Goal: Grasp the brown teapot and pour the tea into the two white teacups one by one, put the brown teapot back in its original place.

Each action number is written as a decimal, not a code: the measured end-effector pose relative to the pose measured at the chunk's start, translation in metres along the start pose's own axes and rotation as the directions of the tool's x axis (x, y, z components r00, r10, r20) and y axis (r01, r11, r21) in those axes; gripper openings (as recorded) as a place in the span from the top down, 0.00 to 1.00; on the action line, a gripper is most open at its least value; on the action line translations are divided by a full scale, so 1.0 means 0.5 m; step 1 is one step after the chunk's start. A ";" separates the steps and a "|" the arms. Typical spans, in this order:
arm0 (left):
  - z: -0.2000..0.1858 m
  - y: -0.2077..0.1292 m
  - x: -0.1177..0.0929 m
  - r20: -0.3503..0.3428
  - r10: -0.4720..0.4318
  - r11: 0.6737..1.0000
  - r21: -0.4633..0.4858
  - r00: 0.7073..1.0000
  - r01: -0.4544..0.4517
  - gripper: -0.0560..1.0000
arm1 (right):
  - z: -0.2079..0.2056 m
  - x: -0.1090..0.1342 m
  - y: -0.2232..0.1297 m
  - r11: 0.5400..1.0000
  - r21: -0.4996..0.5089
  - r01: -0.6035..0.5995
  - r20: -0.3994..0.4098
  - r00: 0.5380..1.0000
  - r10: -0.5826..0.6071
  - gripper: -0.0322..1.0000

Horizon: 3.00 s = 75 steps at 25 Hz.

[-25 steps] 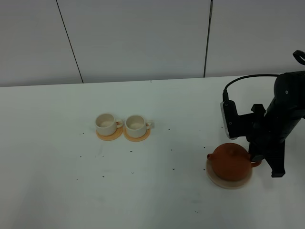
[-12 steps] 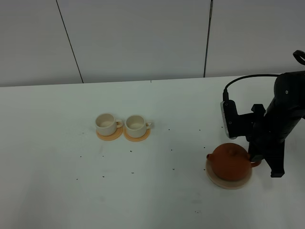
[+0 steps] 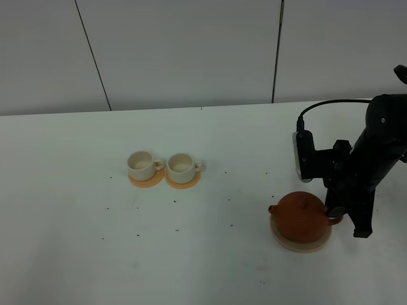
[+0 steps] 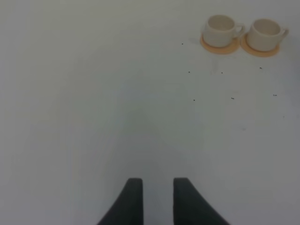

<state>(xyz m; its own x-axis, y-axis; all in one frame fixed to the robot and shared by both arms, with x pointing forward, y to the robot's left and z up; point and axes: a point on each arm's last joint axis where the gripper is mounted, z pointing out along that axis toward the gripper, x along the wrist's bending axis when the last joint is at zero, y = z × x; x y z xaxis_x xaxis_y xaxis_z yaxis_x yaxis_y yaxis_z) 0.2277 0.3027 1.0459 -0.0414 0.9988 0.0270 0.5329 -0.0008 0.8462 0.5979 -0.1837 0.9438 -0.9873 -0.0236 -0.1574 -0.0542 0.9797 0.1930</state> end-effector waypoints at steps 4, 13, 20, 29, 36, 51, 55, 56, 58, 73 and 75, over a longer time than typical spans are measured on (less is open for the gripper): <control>0.000 0.000 0.000 0.000 0.000 1.000 0.000 1.000 0.000 0.73 | 0.000 0.000 0.001 1.000 -0.006 -0.010 -0.003 1.000 0.010 0.88; 0.000 0.000 0.000 0.000 0.000 1.000 0.000 1.000 0.000 0.73 | -0.027 0.002 0.002 0.999 -0.025 -0.046 0.015 0.999 0.047 0.88; 0.000 0.000 0.000 0.000 0.000 1.000 0.000 1.000 0.000 0.73 | -0.048 -0.006 -0.023 0.991 -0.059 -0.121 0.031 0.992 0.123 0.88; 0.000 0.000 0.000 0.000 0.000 1.000 0.000 1.000 0.000 0.73 | -0.051 -0.006 -0.022 0.975 -0.096 -0.203 0.018 0.979 0.205 0.88; 0.000 0.000 0.000 0.000 0.000 1.000 0.000 1.000 0.000 0.73 | -0.058 -0.007 -0.016 0.958 -0.126 -0.257 0.020 0.965 0.262 0.88; 0.000 0.000 0.000 0.000 0.000 1.000 0.000 1.000 0.000 0.73 | -0.086 -0.045 0.090 0.971 -0.149 -0.185 0.049 0.980 0.194 0.88; 0.000 0.000 0.000 0.000 0.000 1.000 0.000 1.000 0.000 0.73 | -0.072 -0.062 0.125 0.973 -0.151 -0.175 0.029 0.983 0.182 0.88; 0.000 0.000 0.000 0.000 0.000 1.000 0.000 1.000 0.000 0.73 | -0.072 -0.068 0.134 0.972 -0.155 -0.174 0.029 0.983 0.181 0.88; 0.000 0.000 0.000 0.000 0.000 1.000 0.000 1.000 0.000 0.73 | -0.066 -0.079 0.150 0.972 -0.157 -0.174 0.024 0.983 0.180 0.88; 0.000 0.000 0.000 0.000 0.000 1.000 0.000 1.000 0.000 0.73 | -0.064 -0.151 0.267 0.974 -0.152 -0.169 -0.006 0.985 0.170 0.88; 0.000 0.000 0.000 0.000 0.000 1.000 0.000 1.000 0.000 0.73 | -0.054 -0.152 0.279 0.975 -0.147 -0.167 -0.014 0.986 0.166 0.88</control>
<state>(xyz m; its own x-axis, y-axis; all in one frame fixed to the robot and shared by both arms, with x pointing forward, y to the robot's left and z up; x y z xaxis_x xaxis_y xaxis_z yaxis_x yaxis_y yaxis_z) 0.2277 0.3027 1.0459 -0.0414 0.9988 0.0270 0.5329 -0.0008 0.8462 0.6612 -0.0504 1.0090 -0.9846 0.1368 -0.1091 0.0897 0.9300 0.3565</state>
